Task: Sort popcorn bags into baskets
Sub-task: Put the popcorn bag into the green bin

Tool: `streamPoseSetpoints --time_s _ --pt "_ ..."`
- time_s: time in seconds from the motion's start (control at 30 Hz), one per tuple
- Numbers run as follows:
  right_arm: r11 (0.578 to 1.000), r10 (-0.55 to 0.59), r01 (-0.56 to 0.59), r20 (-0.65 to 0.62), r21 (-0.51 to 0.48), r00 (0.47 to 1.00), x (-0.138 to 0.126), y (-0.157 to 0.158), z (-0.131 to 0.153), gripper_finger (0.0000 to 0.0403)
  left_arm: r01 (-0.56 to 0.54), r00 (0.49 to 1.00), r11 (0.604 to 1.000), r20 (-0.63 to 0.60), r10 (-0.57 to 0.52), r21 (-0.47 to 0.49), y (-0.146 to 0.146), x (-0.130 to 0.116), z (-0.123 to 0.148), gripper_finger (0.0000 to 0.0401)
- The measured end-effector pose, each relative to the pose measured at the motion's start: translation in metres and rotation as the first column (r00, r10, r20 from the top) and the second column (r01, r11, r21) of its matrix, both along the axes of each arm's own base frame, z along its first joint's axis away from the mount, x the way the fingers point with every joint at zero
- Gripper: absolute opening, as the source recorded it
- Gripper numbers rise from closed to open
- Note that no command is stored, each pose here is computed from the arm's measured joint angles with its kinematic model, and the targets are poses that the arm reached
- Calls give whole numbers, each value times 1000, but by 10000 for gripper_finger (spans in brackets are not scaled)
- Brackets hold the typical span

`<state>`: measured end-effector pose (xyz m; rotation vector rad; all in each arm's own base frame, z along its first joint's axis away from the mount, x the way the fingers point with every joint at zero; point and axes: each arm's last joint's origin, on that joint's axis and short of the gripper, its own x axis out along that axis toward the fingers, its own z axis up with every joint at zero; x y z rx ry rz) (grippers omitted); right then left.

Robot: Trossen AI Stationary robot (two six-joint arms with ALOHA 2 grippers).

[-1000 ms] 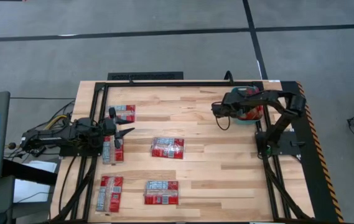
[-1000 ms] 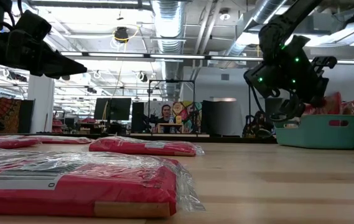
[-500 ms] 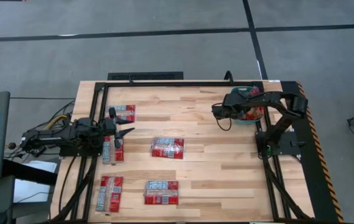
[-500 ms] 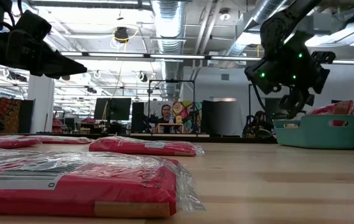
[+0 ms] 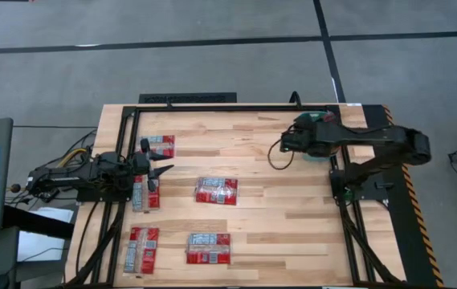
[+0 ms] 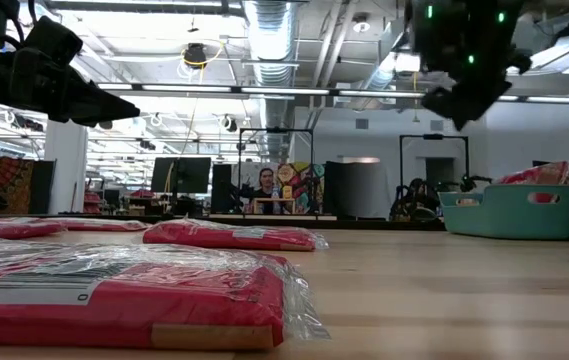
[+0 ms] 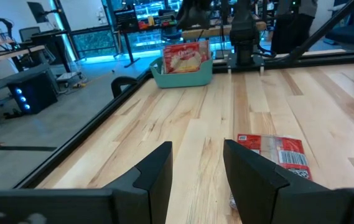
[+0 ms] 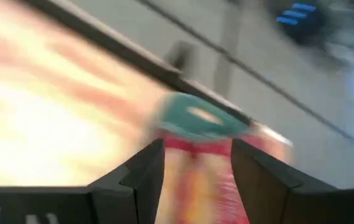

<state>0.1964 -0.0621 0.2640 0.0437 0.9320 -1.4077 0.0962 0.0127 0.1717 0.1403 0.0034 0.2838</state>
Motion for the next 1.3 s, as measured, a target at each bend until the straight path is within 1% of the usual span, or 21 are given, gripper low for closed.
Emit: streamPoseSetpoints --time_s 0.07,0.1,0.13,0.2,0.3,0.37,0.5,0.6,0.63,0.77,0.87,0.97,1.03,1.1,1.2,1.3 --pt "990 129 -135 93 52 987 9 6 5 204 0 1000 1000 0 0 0 0 0 0 135" --pt "973 205 -217 145 78 968 14 10 6 202 0 1000 1000 0 0 0 0 0 0 135" --pt "947 281 -306 200 102 939 20 13 7 201 0 1000 1000 0 0 0 0 0 0 135" --pt "874 415 -470 316 121 854 35 19 8 199 0 1000 1000 0 0 0 0 0 0 135" --pt "765 532 -635 450 107 717 55 26 3 195 0 1000 1000 0 0 0 0 0 0 135" --pt "703 575 -703 501 101 647 70 29 -6 193 0 1000 1000 0 0 0 0 0 0 135" --pt "594 646 -792 506 137 572 97 37 -32 194 0 1000 1000 0 0 0 0 0 0 135" --pt "498 698 -853 512 155 500 114 50 -52 192 0 1000 1000 0 0 0 0 0 0 135" --pt "459 715 -874 519 159 469 119 54 -58 190 0 1000 1000 0 0 0 0 0 0 135" --pt "295 765 -946 560 137 319 139 76 -80 184 0 1000 1000 0 0 0 0 0 0 135" --pt "212 784 -972 577 99 230 151 94 -95 180 0 1000 1000 0 0 0 0 0 0 135" --pt "149 818 -984 547 98 179 158 108 -108 176 0 1000 1000 0 0 0 0 0 0 135" --pt "125 833 -986 529 107 163 162 112 -114 174 0 1000 1000 0 0 0 0 0 0 135" --pt "123 836 -986 524 110 162 168 113 -121 172 0 1000 1000 0 0 0 0 0 0 135" --pt "131 839 -979 507 159 195 172 112 -136 169 0 1000 1000 0 0 0 0 0 0 135" --pt "139 840 -974 500 181 213 176 112 -147 168 -1 1000 1000 -2 1 0 0 0 0 135"
